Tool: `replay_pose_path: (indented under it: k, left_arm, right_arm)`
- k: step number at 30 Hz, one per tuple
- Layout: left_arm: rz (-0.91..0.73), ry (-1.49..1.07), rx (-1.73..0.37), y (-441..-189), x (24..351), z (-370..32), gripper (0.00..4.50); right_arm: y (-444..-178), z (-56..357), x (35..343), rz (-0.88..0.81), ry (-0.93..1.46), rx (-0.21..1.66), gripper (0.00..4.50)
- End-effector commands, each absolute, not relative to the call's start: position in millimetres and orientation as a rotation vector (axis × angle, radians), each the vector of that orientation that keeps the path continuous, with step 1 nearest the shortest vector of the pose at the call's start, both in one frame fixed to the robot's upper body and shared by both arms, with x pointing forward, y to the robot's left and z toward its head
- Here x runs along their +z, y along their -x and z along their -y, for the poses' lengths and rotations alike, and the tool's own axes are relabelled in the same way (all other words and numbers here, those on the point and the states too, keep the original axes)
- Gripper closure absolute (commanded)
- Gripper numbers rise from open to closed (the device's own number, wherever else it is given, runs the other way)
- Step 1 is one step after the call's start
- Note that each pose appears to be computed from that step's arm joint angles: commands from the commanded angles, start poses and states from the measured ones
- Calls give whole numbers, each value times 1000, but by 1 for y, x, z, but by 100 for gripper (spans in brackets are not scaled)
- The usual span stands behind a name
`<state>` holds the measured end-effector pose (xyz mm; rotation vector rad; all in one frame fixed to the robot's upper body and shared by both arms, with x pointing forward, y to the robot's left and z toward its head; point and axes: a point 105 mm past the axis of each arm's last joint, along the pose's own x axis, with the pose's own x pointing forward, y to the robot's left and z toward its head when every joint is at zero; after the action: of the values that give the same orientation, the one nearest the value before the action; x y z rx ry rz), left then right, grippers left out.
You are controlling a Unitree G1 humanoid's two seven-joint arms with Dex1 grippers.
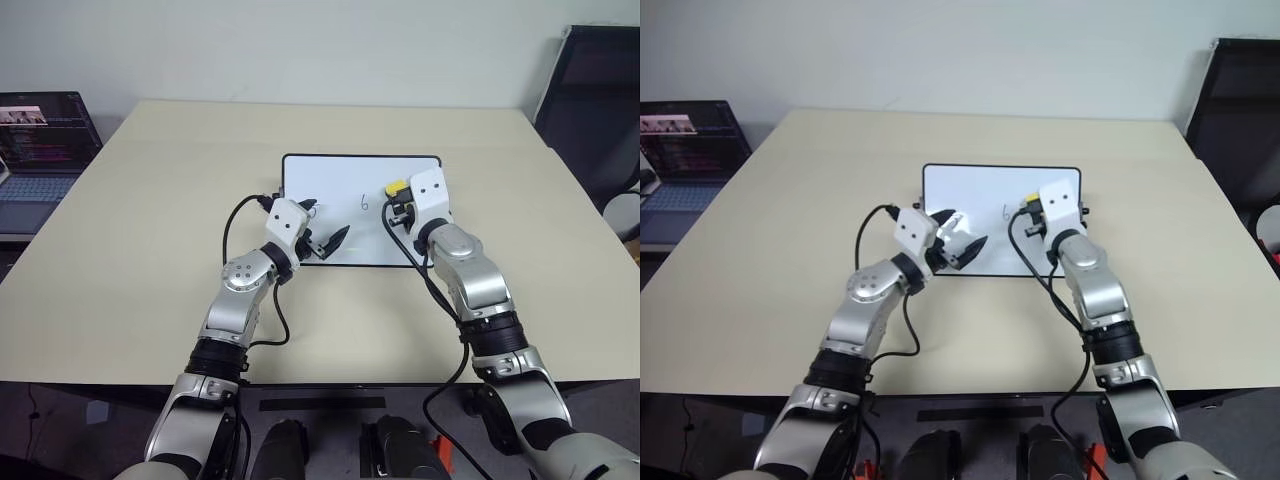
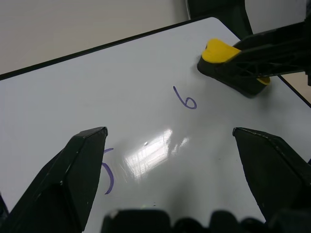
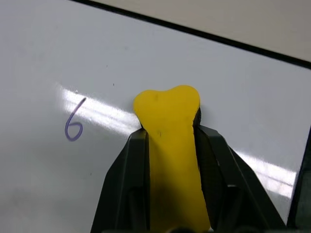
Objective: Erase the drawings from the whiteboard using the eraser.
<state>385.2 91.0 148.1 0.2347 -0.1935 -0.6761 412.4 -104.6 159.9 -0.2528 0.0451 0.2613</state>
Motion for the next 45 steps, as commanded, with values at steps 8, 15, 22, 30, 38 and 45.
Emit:
replay_pose_path:
  k: [8,15,22,30,38,45]
  left_arm:
    - [253,-239,-681,-383,164,-90,0]
    - [245,-237,-694,-382,161,-88,0]
    - [247,-236,-692,-377,159,-89,0]
    - [216,-216,-671,-361,144,-90,0]
    - [219,-214,-642,-361,148,-95,0]
    - [216,-226,-633,-360,149,-100,0]
  right_arm:
    - [-380,139,127,-195,235,186,349]
    - [-373,139,132,-165,206,201,349]
    - [-374,130,154,1,276,266,349]
    - [-358,115,139,219,537,465,349]
    - [-364,110,129,240,548,505,349]
    - [-370,110,144,255,462,454,349]
